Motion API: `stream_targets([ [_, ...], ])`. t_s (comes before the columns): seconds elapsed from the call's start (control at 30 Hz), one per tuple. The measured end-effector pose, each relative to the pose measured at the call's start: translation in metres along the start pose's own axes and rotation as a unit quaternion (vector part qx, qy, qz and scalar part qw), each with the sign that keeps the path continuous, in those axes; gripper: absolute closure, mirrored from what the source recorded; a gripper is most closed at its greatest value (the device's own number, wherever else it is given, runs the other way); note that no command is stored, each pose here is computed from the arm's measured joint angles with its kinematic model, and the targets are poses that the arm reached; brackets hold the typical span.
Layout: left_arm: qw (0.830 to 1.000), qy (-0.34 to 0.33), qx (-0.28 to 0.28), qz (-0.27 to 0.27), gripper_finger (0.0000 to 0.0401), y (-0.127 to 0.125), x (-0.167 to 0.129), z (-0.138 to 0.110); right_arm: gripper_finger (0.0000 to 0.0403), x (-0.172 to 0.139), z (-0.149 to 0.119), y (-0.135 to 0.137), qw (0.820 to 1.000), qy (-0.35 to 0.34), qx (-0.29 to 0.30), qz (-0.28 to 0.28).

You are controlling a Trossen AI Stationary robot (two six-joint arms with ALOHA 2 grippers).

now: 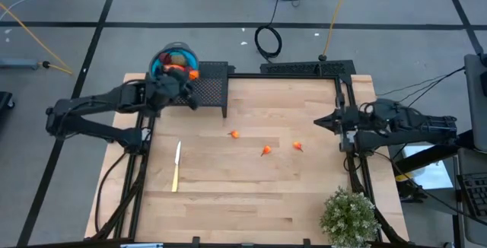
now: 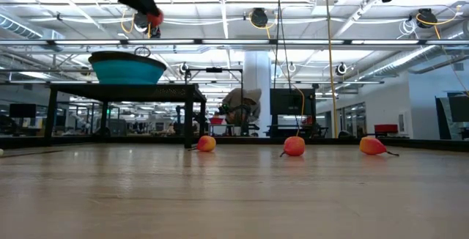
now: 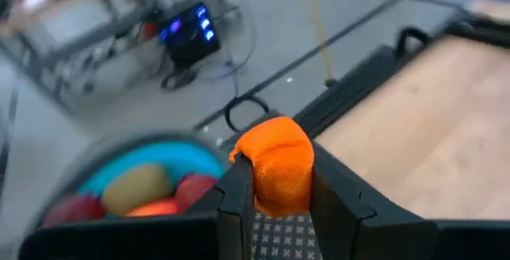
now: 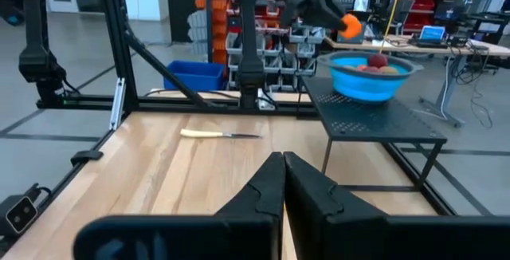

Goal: Pick & Place Fruit
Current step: Put the tangerine into the blue strainer bowl on the shelf

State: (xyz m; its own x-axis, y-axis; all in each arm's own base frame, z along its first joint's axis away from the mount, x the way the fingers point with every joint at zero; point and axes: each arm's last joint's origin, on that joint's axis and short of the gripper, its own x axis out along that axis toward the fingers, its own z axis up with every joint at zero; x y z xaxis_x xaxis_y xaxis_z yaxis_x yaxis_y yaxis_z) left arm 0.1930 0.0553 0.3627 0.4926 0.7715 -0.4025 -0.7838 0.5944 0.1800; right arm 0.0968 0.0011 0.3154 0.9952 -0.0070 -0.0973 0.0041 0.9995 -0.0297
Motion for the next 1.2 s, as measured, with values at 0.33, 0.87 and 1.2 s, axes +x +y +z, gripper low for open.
stream_targets([
  [0.33,0.982,0.102,-0.153,0.047,0.0316,0.039,0.013,-0.015,0.0402,-0.013,-0.004,0.0,1.0,0.008,0.0,-0.001],
  [0.87,0.948,0.184,-0.221,0.138,0.0316,0.086,0.028,-0.029,0.0402,-0.014,-0.004,0.0,1.0,0.004,0.001,-0.001],
  [1.2,0.947,0.215,-0.196,0.139,0.0316,0.101,0.037,-0.033,0.0402,-0.014,-0.004,0.0,1.0,0.004,0.008,-0.001],
])
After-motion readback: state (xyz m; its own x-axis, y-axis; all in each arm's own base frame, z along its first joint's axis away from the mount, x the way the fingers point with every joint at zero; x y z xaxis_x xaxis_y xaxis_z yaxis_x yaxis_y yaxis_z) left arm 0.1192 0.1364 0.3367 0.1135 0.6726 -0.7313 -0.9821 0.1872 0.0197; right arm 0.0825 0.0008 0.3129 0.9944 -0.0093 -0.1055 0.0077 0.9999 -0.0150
